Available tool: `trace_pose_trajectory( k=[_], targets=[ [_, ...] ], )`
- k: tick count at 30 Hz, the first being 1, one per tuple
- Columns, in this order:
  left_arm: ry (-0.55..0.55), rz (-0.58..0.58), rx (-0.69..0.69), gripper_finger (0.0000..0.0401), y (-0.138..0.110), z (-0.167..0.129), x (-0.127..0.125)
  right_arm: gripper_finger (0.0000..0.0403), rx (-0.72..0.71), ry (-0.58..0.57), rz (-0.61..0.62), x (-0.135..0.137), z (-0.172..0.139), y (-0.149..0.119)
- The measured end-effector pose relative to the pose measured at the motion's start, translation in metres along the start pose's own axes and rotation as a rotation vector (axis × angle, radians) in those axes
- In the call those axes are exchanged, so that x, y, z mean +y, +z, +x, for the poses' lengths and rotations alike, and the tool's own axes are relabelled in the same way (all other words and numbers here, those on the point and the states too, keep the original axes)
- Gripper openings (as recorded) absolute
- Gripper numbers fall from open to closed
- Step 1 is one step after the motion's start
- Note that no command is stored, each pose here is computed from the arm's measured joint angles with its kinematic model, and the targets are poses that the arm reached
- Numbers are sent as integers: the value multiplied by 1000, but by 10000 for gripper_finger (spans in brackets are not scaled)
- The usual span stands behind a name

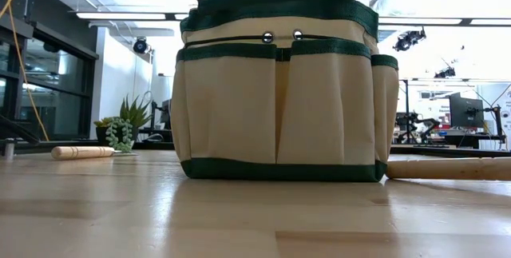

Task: Pick & Place Garden tools in Gardening bag
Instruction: Put the brown trowel into the white gardening bag

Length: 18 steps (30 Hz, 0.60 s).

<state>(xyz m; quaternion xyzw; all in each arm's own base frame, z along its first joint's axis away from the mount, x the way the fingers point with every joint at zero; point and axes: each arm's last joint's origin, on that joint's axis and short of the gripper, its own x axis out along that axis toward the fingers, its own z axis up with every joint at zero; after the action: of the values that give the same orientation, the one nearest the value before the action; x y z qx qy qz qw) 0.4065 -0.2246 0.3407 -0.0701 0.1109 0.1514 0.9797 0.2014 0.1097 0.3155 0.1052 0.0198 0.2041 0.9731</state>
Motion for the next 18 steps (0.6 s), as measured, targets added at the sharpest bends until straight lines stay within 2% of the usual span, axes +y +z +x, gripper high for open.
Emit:
trace_pose_trajectory(
  k=[9, 18],
  targets=[
    [-16, 1, -17, 65, 3, 0, -1, 193, 4, 30, 14, 0, 26, -17],
    [-18, -4, -23, 65, 3, 0, -1, 193, -44, 54, 30, 5, 34, -19]
  ],
)
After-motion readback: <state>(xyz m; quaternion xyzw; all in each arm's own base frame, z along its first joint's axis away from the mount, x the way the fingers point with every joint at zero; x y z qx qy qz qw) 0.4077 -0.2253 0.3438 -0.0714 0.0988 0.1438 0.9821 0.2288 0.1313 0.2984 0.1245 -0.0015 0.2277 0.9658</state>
